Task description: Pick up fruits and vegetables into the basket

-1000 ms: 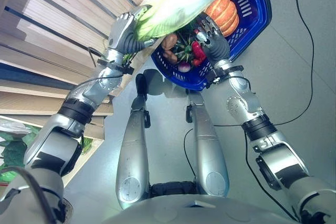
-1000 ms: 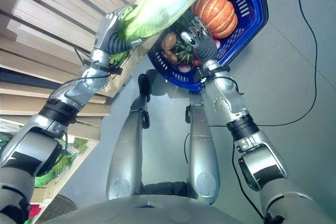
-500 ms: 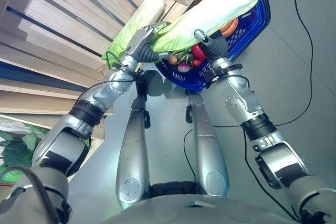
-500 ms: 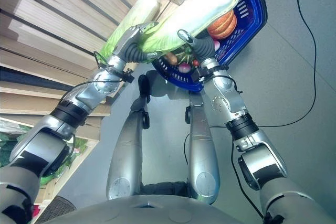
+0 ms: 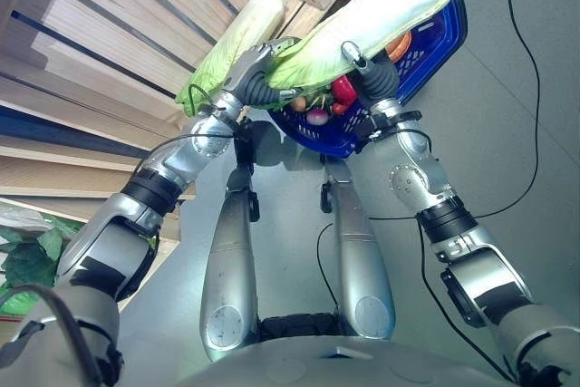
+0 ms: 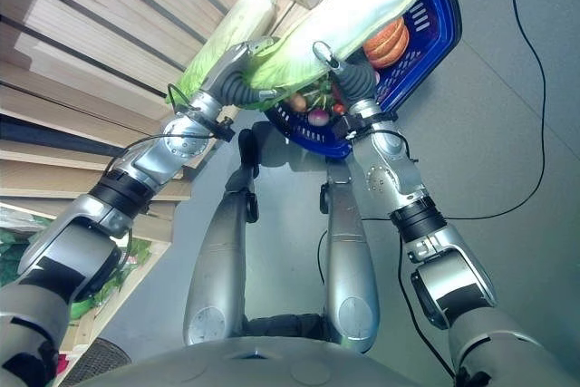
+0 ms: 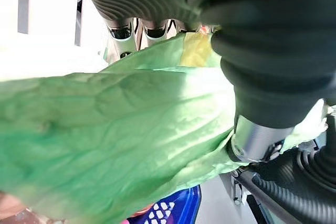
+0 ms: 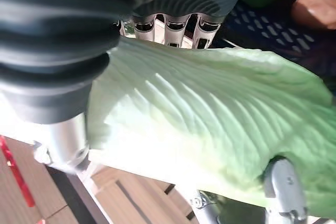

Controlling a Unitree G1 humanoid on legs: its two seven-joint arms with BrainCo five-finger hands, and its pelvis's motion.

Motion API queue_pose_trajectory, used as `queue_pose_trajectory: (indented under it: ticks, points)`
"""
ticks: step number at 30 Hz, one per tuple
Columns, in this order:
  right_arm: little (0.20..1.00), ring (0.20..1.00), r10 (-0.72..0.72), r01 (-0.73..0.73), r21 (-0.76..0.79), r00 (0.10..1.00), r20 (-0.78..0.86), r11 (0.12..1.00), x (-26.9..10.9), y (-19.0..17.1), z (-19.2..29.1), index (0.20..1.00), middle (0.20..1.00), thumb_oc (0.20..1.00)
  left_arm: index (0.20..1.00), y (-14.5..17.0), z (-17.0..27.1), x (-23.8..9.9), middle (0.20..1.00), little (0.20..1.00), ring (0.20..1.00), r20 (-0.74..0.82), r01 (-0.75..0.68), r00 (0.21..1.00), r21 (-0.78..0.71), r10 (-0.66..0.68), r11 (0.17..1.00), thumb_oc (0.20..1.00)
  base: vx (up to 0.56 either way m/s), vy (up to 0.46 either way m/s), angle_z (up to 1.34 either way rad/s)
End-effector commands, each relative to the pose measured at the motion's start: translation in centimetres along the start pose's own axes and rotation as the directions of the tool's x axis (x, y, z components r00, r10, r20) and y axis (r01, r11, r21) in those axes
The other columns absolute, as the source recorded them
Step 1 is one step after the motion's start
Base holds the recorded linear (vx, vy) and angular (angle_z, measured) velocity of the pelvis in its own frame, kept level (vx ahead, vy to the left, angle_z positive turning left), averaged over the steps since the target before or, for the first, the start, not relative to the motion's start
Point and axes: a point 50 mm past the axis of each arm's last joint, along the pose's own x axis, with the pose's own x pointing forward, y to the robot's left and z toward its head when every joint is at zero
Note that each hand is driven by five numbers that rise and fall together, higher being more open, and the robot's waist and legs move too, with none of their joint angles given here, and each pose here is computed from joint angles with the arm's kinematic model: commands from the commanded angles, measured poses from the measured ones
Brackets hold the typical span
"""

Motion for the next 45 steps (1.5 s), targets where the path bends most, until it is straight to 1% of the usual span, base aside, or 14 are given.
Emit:
queue_pose_trajectory:
  ticks: [1,14,15,16,19,20,23,25,27,31,35,37,39,45]
  points:
    - [0.2,0.2,0.12,-0.133,0.055,0.973,0.196,0.99,0.2,2.3,3.1,0.2,0.2,0.2,0.2,0.0,2.7,0.8,0.2,0.2,0.2,0.131,-0.015,0.991,-0.055,0.022,0.998,0.2,0.0,0.0,0.0]
    - [0.2,0.2,0.125,-0.138,0.058,0.974,0.187,0.989,0.1,2.1,2.9,0.2,0.2,0.2,0.2,-0.1,2.5,0.6,0.2,0.2,0.2,0.118,-0.022,0.993,-0.054,0.028,0.998,0.2,0.0,0.0,0.0]
    - [0.2,0.2,0.122,-0.135,0.06,0.975,0.184,0.989,0.0,2.0,2.8,0.2,0.2,0.2,0.235,-0.2,2.3,0.4,0.235,0.235,0.235,0.107,-0.037,0.993,-0.059,0.043,0.998,0.235,0.0,0.0,0.0]
    - [0.2,0.2,0.122,-0.134,0.059,0.975,0.183,0.989,0.0,2.0,2.8,0.2,0.2,0.2,1.0,-0.1,2.3,0.4,1.0,1.0,1.0,0.101,-0.053,0.993,-0.063,0.059,0.997,1.0,0.0,0.0,0.0]
    - [0.2,0.2,0.119,-0.132,0.058,0.975,0.187,0.99,0.0,2.0,2.8,0.2,0.2,0.2,1.0,0.2,2.0,0.3,1.0,1.0,1.0,0.075,-0.114,0.99,-0.073,0.12,0.991,1.0,0.0,0.0,0.0]
    - [0.2,0.2,0.115,-0.128,0.06,0.976,0.188,0.99,-0.1,1.9,2.7,0.2,0.2,0.2,1.0,0.3,1.7,0.1,1.0,1.0,1.0,0.054,-0.168,0.984,-0.076,0.172,0.983,1.0,0.0,0.0,0.0]
    - [0.2,0.2,0.108,-0.122,0.06,0.975,0.194,0.991,-0.1,2.0,2.7,0.2,0.2,0.2,1.0,0.8,1.5,-0.2,1.0,1.0,1.0,0.039,-0.258,0.964,-0.087,0.262,0.962,1.0,0.0,0.0,0.0]
    - [0.2,0.2,0.102,-0.116,0.06,0.975,0.199,0.991,-0.2,2.1,2.7,0.2,0.2,0.2,1.0,1.4,1.4,-0.5,1.0,1.0,1.0,0.025,-0.352,0.934,-0.109,0.357,0.929,1.0,0.0,0.0,0.0]
    - [0.2,0.2,0.1,-0.114,0.058,0.975,0.2,0.992,-0.2,2.0,2.7,0.2,0.2,0.2,1.0,1.5,1.3,-0.7,1.0,1.0,1.0,0.022,-0.381,0.923,-0.112,0.385,0.918,1.0,0.0,0.0,0.0]
    - [0.2,0.2,0.088,-0.101,0.054,0.974,0.209,0.993,-0.3,2.0,2.8,0.2,0.2,0.2,1.0,2.2,1.1,-1.1,1.0,1.0,1.0,-0.011,-0.496,0.866,-0.127,0.499,0.859,1.0,0.0,0.0,0.0]
    - [0.2,0.2,0.068,-0.078,0.035,0.974,0.216,0.996,-0.3,1.7,2.9,0.2,0.2,0.2,1.0,2.8,0.4,-1.5,1.0,1.0,1.0,-0.059,-0.56,0.829,-0.106,0.557,0.822,1.0,0.0,-0.004,0.02]
    - [0.2,0.2,0.04,-0.044,0.011,0.973,0.227,0.999,-0.3,1.0,3.4,0.2,0.2,0.2,1.0,3.6,-0.4,-1.8,1.0,1.0,1.0,-0.096,-0.602,0.798,-0.08,0.595,0.794,1.0,0.01,0.007,0.06]
    - [0.2,0.2,0.024,-0.025,0.0,0.972,0.233,1.0,-0.3,0.6,3.7,0.2,0.2,0.2,1.0,3.9,-0.8,-1.8,1.0,1.0,1.0,-0.116,-0.617,0.786,-0.073,0.608,0.783,1.0,0.0,0.0,0.0]
    - [0.2,0.2,-0.106,0.136,-0.102,0.962,0.253,0.985,-0.2,-2.0,4.9,0.2,0.2,0.2,1.0,5.6,-2.7,-2.5,1.0,1.0,1.0,-0.205,-0.689,0.715,-0.039,0.669,0.724,1.0,0.0,0.01,0.0]
